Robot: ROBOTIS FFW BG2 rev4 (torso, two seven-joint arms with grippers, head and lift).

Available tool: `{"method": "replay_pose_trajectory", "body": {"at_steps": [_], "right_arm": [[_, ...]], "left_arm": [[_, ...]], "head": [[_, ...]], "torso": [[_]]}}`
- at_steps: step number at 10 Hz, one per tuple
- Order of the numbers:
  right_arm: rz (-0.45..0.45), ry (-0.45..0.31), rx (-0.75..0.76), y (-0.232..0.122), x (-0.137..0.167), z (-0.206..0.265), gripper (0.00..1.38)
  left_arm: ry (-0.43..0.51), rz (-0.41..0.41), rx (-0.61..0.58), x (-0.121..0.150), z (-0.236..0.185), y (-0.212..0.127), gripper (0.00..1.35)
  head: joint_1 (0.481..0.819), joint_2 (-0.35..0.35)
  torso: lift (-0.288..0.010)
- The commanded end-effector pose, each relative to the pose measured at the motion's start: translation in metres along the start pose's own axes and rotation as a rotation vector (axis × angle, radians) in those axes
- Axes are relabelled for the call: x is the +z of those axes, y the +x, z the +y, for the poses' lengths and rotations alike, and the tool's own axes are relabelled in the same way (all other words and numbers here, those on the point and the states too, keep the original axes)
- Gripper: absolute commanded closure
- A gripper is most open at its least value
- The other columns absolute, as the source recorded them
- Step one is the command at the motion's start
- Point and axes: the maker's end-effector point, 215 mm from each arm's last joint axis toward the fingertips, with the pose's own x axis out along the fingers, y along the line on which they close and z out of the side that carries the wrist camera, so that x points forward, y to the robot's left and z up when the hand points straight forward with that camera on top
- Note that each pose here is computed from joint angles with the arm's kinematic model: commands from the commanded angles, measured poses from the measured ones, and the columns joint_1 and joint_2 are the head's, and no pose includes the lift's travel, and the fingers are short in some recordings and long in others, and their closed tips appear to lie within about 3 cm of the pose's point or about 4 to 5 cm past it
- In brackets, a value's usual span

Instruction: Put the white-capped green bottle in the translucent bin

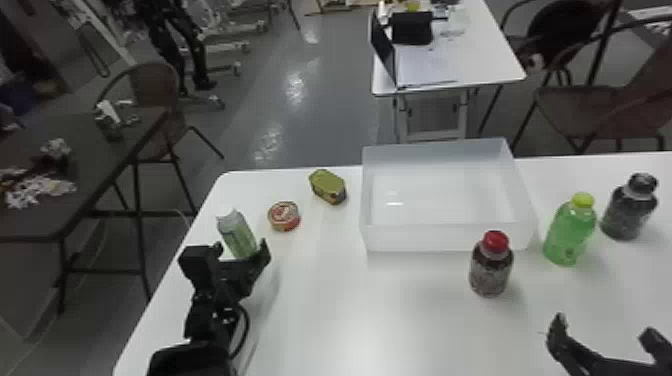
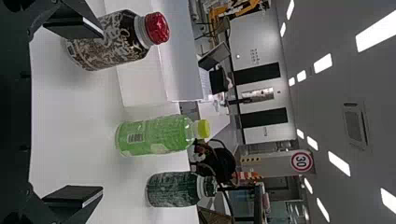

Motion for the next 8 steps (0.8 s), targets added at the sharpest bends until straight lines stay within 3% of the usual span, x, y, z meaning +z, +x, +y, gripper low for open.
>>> {"method": "replay_pose_trajectory", "body": {"at_steps": [1,2,3,4,8], "right_arm": [[-0.002,0.003,0.002,0.002,0.0,0.001,0.11],[-0.002,0.004,0.005,0.002,0.0,0.002,0.11],[-0.002,0.005,0.006,0.003,0.0,0.003,0.11],[0.0,0.007,0.004,0.003,-0.001,0.002,0.11],[0.005,0.014,0.007,0.002,-0.003,0.003,0.11]], "left_arm": [[0.018,0.004,-0.006,0.004,0.005,0.01,0.25],[0.025,-0.002,-0.005,0.007,0.01,0.013,0.27],[0.016,0.002,0.01,0.005,0.019,0.012,0.46],[0.002,0.002,0.033,0.002,0.025,0.009,0.86],[-0.003,-0.02,0.006,0.01,0.002,0.014,0.93]], "head": [[0.695,0.265],[0.695,0.268],[0.695,0.273],[0.695,0.281],[0.695,0.29]], "torso": [[-0.074],[-0.074],[-0.074],[-0.074],[-0.074]]}}
